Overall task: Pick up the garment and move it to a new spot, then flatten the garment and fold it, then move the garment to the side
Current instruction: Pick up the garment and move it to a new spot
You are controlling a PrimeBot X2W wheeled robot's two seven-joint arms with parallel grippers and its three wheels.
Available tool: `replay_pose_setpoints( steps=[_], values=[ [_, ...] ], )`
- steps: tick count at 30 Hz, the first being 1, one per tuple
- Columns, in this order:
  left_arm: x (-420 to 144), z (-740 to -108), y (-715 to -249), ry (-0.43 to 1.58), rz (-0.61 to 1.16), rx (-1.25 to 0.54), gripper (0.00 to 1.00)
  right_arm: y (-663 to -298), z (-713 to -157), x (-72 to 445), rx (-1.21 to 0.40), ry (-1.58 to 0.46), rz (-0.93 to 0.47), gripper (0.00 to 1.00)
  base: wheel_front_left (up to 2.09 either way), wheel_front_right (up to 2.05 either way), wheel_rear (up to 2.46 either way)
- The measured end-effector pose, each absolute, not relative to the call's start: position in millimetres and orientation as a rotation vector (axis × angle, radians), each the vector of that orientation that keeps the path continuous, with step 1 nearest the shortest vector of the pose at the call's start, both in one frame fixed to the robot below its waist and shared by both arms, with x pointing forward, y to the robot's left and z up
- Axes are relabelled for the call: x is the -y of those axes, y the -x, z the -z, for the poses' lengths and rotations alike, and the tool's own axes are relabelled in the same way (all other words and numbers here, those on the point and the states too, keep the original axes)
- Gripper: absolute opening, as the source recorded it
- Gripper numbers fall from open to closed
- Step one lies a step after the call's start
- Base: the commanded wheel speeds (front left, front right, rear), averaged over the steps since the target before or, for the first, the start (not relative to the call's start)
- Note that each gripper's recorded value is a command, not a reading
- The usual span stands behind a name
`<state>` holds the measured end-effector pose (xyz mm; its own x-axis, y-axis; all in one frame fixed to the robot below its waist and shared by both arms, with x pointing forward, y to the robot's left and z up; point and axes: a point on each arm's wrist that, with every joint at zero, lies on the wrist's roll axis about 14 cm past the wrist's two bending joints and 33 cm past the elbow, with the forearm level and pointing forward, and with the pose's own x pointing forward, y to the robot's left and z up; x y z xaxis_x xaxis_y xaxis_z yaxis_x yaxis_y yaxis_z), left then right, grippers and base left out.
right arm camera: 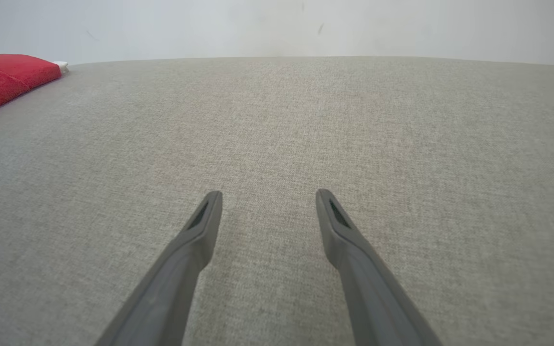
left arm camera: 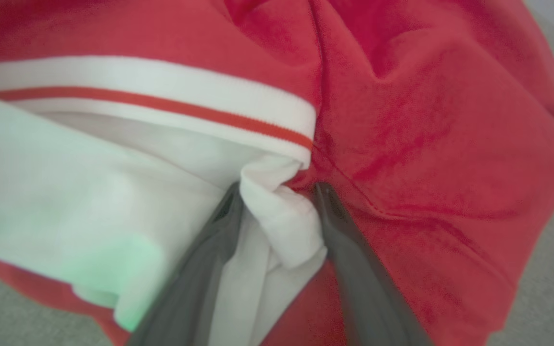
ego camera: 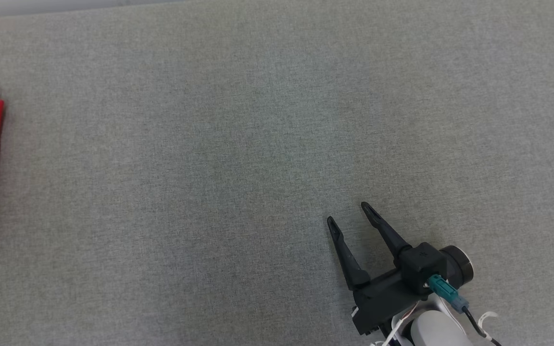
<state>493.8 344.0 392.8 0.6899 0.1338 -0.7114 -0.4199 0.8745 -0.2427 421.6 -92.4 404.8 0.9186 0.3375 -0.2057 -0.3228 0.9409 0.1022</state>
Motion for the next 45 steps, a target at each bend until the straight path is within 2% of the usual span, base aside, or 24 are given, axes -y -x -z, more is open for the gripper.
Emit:
replay_pose_setpoints(
  steps=[1, 6, 10, 18, 23, 27, 34, 45],
  values=[
    [-343.7, -391.0, -492.8, 0.384, -0.317, -0.762, 0.00, -421.3, -404.8, 93.9, -0.224, -0.065, -0.335, 1.00, 0.00, 0.00, 0.00],
    [-346.5, -403.6, -492.5, 0.355, -0.314, -0.725, 0.00, -417.8, -408.2, 98.5, -0.219, -0.062, -0.321, 1.00, 0.00, 0.00, 0.00],
    [-352.9, -436.2, -495.8, 0.330, -0.293, -0.628, 0.00, -410.5, -414.0, 97.8, -0.209, -0.069, -0.320, 1.00, 0.00, 0.00, 0.00],
    [-355.6, -548.6, -507.3, 0.285, -0.198, -0.334, 0.00, -392.4, -432.8, 94.2, -0.168, -0.082, -0.324, 1.00, 0.00, 0.00, 0.00],
    [-330.9, -633.6, -510.7, 0.258, -0.089, -0.139, 0.00, -377.6, -442.8, 98.1, -0.145, -0.097, -0.306, 1.00, 0.00, 0.00, 0.00],
    [-293.7, -692.1, -506.5, 0.266, 0.020, 0.001, 0.00, -366.5, -452.2, 99.1, -0.120, -0.108, -0.300, 1.00, 0.00, 0.00, 0.00],
    [-217.1, -759.5, -489.3, 0.235, 0.227, 0.137, 0.00, -354.7, -473.4, 114.6, -0.052, -0.109, -0.252, 1.00, 0.00, 0.00, 0.00],
    [-40.1, -769.2, -464.9, 0.262, 0.656, 0.140, 0.00, -335.4, -479.8, 142.6, -0.036, -0.098, -0.163, 1.00, 0.00, 0.00, 0.00]
  ],
)
